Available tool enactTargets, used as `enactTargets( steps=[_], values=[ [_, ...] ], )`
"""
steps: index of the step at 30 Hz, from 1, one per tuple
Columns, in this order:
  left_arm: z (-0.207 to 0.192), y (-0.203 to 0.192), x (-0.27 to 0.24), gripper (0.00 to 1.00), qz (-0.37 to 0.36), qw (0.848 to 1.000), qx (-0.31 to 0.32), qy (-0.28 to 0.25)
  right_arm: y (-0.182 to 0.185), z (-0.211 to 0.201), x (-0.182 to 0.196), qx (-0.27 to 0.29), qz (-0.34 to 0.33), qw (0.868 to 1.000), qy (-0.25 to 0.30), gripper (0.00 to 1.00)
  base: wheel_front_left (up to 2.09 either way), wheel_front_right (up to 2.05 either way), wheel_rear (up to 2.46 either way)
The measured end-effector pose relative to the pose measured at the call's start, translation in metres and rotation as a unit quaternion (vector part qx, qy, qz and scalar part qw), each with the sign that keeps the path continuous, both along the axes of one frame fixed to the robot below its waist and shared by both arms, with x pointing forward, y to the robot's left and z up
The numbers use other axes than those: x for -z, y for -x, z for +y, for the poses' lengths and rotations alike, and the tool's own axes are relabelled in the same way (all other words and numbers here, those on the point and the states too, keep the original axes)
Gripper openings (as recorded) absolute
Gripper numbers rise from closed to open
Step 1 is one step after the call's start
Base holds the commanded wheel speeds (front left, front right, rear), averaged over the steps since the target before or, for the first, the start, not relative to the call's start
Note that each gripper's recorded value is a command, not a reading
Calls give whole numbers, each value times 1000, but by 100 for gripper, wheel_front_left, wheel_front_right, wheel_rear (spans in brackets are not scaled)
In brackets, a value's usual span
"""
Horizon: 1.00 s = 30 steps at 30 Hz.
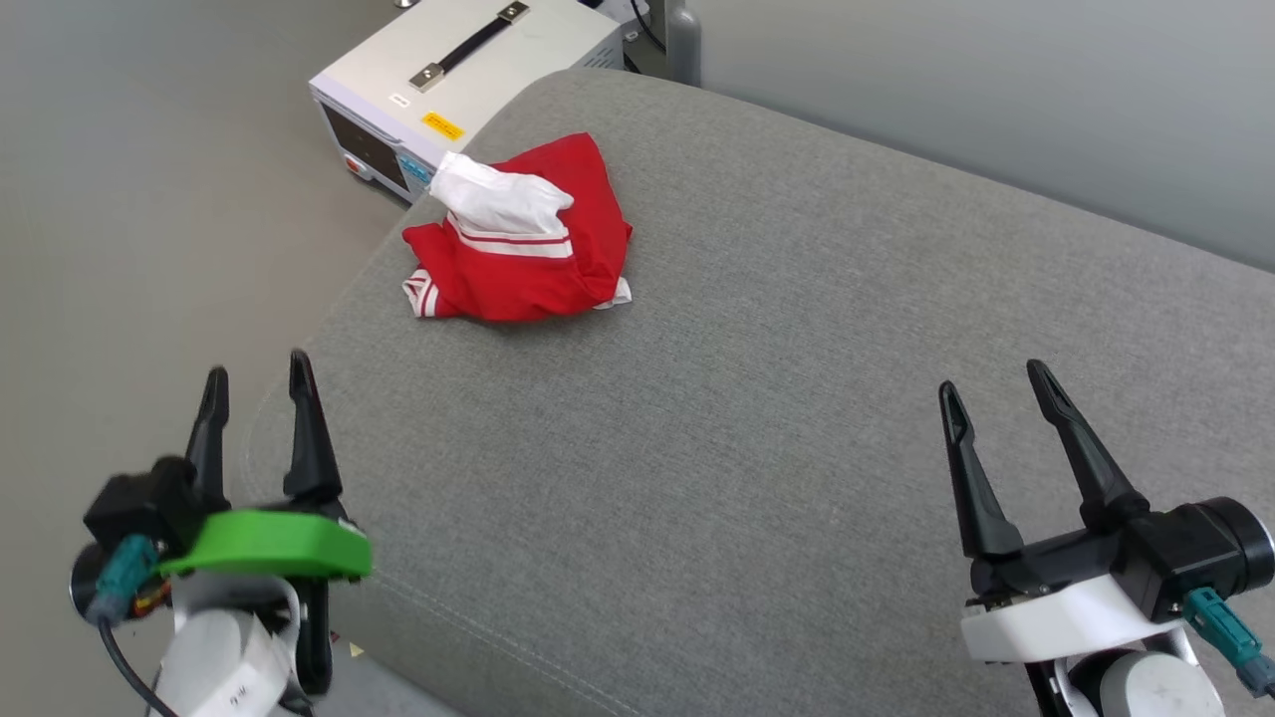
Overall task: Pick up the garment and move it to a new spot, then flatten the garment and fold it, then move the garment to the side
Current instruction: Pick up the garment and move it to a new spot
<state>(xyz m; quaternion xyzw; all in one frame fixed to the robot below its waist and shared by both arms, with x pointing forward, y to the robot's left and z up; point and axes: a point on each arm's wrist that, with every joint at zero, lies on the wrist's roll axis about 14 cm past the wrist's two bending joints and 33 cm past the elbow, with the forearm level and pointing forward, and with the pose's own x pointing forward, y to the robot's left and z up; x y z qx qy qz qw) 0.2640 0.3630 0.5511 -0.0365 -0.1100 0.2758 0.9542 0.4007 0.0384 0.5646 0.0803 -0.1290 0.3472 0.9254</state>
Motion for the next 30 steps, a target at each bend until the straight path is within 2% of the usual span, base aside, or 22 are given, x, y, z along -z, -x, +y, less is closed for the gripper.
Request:
enactTargets(
  steps=[7,12,16,20,23,26,30],
  values=[
    [24,-66,-51,100,-34,997,46,-50,-21,-16,-2,20,-22,1000,9,100,0,0,0],
    [20,-124,-87,100,-32,989,109,-98,-38,-35,2,44,-30,998,14,100,0,0,0],
    [17,-166,-96,100,-5,985,147,-91,-49,-47,11,60,-26,998,19,100,0,0,0],
    [14,-207,-75,100,82,978,183,-50,-59,-58,20,75,-21,997,22,100,0,0,0],
    [12,-224,-37,100,180,963,202,3,-64,-66,27,86,-14,996,25,100,0,0,0],
    [9,-233,-3,100,268,938,216,49,-69,-74,33,97,-9,995,29,100,0,0,0],
    [-4,-235,47,100,383,889,234,94,-75,-86,43,111,-2,993,36,100,0,0,0]
  ],
)
